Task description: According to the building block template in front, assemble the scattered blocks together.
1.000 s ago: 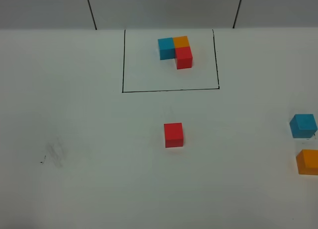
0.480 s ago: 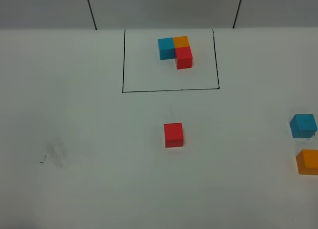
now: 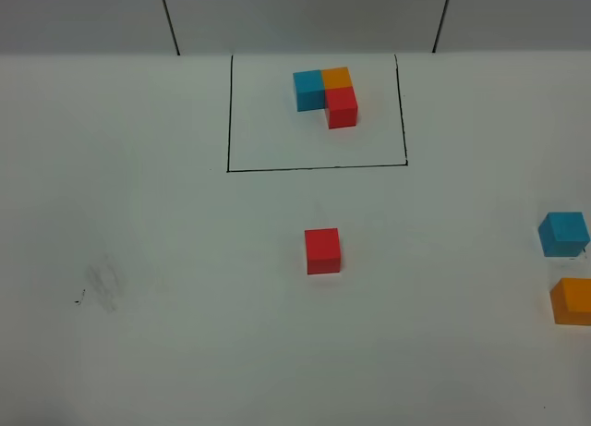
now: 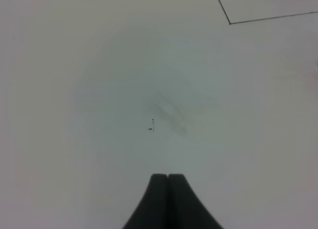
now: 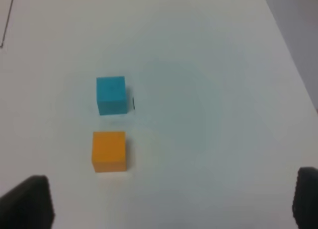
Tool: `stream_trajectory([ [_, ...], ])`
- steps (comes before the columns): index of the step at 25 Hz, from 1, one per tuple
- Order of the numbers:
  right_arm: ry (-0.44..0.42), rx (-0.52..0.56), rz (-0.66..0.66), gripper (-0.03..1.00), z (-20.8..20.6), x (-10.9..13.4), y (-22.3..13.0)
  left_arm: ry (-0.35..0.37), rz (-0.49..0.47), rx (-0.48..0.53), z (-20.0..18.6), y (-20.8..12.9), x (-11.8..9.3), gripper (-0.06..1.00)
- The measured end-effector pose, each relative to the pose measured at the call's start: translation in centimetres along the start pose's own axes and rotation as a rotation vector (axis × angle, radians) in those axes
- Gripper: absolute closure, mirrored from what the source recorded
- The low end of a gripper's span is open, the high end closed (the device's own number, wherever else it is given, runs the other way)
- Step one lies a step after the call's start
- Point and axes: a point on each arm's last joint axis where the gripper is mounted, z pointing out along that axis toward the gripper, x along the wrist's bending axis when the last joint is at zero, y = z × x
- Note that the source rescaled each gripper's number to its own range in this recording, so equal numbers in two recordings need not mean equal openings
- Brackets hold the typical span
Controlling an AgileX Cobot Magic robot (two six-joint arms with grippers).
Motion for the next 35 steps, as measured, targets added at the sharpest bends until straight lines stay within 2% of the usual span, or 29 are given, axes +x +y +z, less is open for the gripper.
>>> stream_trajectory([
  [9, 0.027, 0.223, -0.009, 0.01, 5.7, 1.1, 3.0, 0.0, 0.0, 0.0, 0.0, 0.0, 0.0, 0.94],
  [17, 0.026, 0.449, 0.008, 0.02, 11.7, 2.1, 3.5, 0.0, 0.0, 0.0, 0.0, 0.0, 0.0, 0.94],
  [35, 0.057, 0.637, 0.02, 0.05, 20.0, 3.7, 1.4, 0.0, 0.0, 0.0, 0.0, 0.0, 0.0, 0.94],
])
